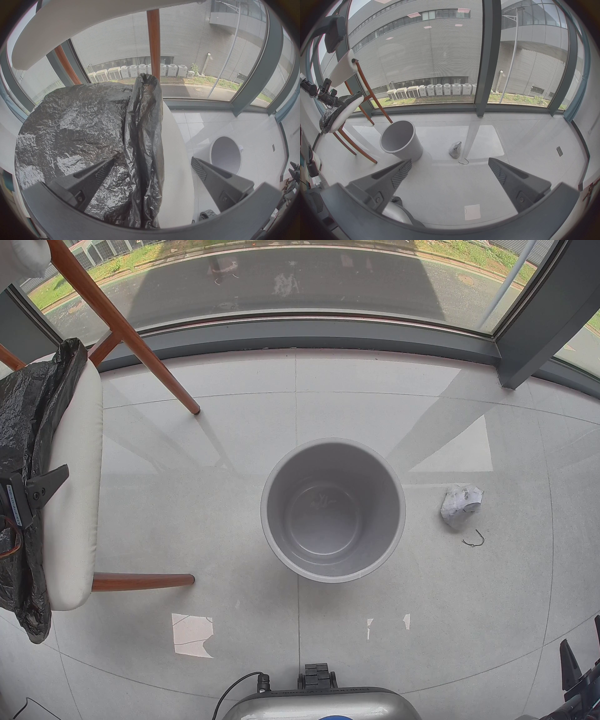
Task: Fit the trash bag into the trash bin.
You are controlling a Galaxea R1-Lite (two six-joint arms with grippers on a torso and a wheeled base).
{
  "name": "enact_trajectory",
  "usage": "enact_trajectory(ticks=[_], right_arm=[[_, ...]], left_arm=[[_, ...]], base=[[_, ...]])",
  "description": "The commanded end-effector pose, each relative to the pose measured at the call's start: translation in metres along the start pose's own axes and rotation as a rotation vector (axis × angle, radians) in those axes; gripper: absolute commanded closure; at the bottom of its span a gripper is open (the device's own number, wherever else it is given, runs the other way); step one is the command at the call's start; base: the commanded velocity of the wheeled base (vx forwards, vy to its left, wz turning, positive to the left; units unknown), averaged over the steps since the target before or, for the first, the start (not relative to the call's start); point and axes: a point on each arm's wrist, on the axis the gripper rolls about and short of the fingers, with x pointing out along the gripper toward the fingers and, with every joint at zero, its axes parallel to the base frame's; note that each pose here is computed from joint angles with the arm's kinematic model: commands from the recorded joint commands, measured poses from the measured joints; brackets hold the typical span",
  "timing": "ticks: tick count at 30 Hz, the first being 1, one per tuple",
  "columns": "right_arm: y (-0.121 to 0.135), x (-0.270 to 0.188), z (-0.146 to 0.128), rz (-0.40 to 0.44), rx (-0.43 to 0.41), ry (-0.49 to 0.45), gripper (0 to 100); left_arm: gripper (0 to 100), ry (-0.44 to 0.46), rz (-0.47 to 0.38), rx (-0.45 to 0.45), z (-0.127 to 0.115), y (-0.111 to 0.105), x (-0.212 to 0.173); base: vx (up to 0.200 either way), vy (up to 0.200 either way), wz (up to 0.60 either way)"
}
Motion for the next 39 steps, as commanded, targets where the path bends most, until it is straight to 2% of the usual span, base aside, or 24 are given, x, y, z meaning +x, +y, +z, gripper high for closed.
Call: enact_trajectory(ticks=[1,2,3,12,15,18,21,22,26,31,34,37,39], right_arm=[[0.000,0.000,-0.005,0.001,0.000,0.003,0],[0.000,0.000,-0.005,0.001,0.000,0.003,0],[0.000,0.000,-0.005,0.001,0.000,0.001,0],[0.000,0.000,-0.005,0.001,0.000,0.003,0],[0.000,0.000,-0.005,0.000,0.000,0.003,0],[0.000,0.000,-0.005,0.001,0.001,0.003,0],[0.000,0.000,-0.005,0.000,0.001,0.003,0],[0.000,0.000,-0.005,0.000,0.000,0.003,0],[0.000,0.000,-0.005,0.000,0.000,0.003,0],[0.000,0.000,-0.005,0.001,0.000,0.007,0],[0.000,0.001,-0.005,0.001,0.000,0.010,0],[0.000,0.001,-0.005,0.003,0.000,0.014,0],[0.000,0.001,-0.005,0.003,0.000,0.010,0]], left_arm=[[0,0.008,0.005,0.009,-0.002,0.001,0.004],[0,0.005,0.005,0.015,-0.002,0.001,0.004],[100,0.005,0.005,0.016,-0.002,0.001,0.005],[100,0.039,0.002,0.025,-0.013,0.001,0.006],[100,0.016,-0.028,0.027,-0.009,-0.001,0.002],[100,-0.026,-0.112,0.026,-0.002,-0.003,-0.010],[100,-0.093,-0.171,0.009,0.007,-0.005,-0.038],[100,-0.110,-0.211,-0.018,0.010,-0.006,-0.053],[100,-0.097,-0.464,-0.159,0.004,-0.013,-0.102],[100,-0.095,-0.518,-0.323,-0.001,-0.012,-0.121],[100,-0.096,-0.539,-0.330,-0.002,-0.012,-0.122],[100,-0.093,-0.602,-0.312,-0.004,-0.013,-0.120],[100,-0.118,-0.710,-0.283,-0.005,-0.015,-0.122]], base=[[0.000,0.000,0.00],[0.000,0.000,0.00],[0.000,0.000,0.00],[0.000,0.000,0.00],[0.000,0.000,0.00],[0.000,0.000,0.00],[0.000,0.000,0.00],[0.000,0.000,0.00],[0.000,0.000,0.00],[0.000,0.000,0.00],[0.000,0.000,0.00],[0.000,-0.200,0.00],[0.000,-0.200,0.00]])
